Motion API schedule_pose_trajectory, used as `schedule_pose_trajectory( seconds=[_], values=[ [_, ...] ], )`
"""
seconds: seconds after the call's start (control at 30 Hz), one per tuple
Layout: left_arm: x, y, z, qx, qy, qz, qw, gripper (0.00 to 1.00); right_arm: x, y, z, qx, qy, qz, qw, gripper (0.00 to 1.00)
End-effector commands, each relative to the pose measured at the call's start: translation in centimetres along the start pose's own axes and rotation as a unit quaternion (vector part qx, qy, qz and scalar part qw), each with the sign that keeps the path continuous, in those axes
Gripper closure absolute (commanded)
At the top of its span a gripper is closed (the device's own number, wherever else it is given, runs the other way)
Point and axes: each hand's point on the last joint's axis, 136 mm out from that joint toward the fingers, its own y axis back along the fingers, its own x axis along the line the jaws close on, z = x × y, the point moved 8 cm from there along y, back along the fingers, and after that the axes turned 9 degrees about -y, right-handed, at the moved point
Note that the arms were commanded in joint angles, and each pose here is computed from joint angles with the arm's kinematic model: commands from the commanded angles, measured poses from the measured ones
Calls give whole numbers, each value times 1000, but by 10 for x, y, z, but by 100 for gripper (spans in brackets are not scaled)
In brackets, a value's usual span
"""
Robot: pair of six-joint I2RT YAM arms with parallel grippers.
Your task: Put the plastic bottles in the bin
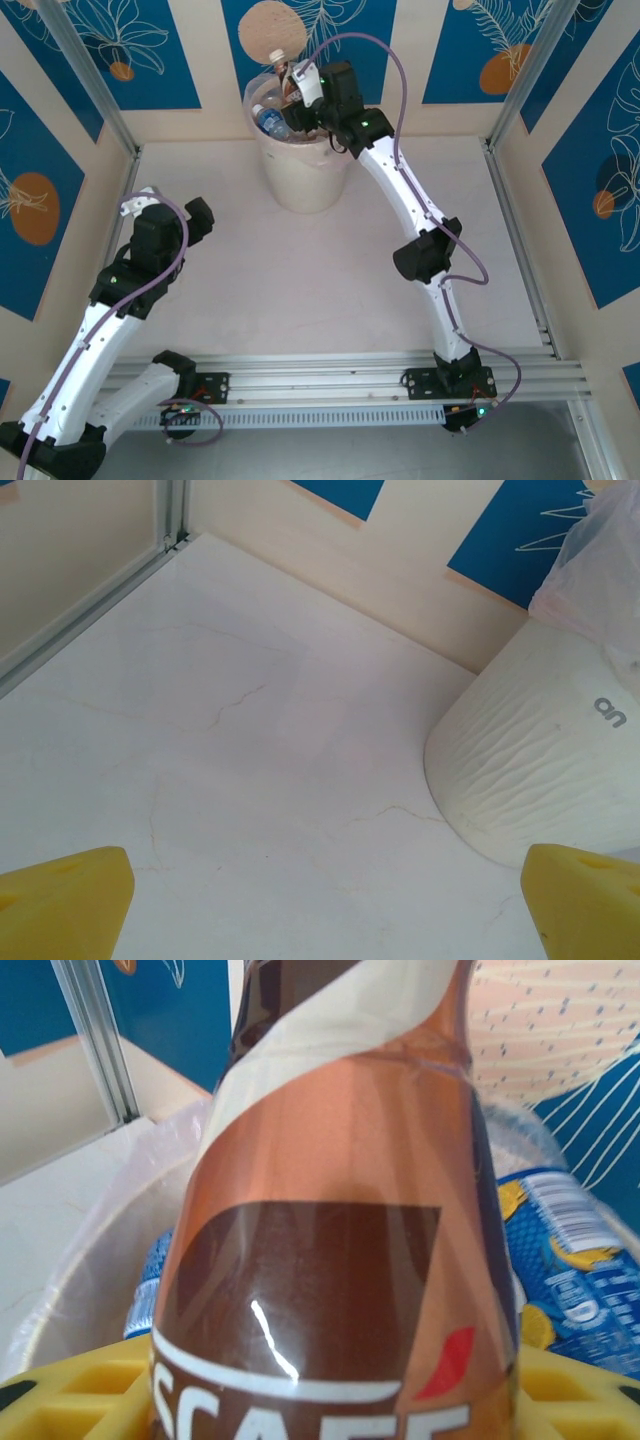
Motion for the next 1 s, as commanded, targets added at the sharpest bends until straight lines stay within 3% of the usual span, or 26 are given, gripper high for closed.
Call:
schedule_pose_trajectory(
  seconds=[0.0,0.4,0.53,0.7,0.97],
  values=[
    [7,2,0,-7,-8,16,1000,1,-5,-15,-16,22,11,-10,1000,40],
    [6,1,0,-8,-7,18,1000,1,-4,-11,-17,32,18,-18,999,19],
    [5,0,1,-9,-6,15,1000,0,-1,-3,-8,20,20,-16,999,18],
    [5,1,3,-11,-6,16,1000,0,7,18,12,-9,20,-5,1000,17],
    [5,2,5,-15,-6,18,1000,0,13,62,47,-60,4,24,998,7]
  ],
)
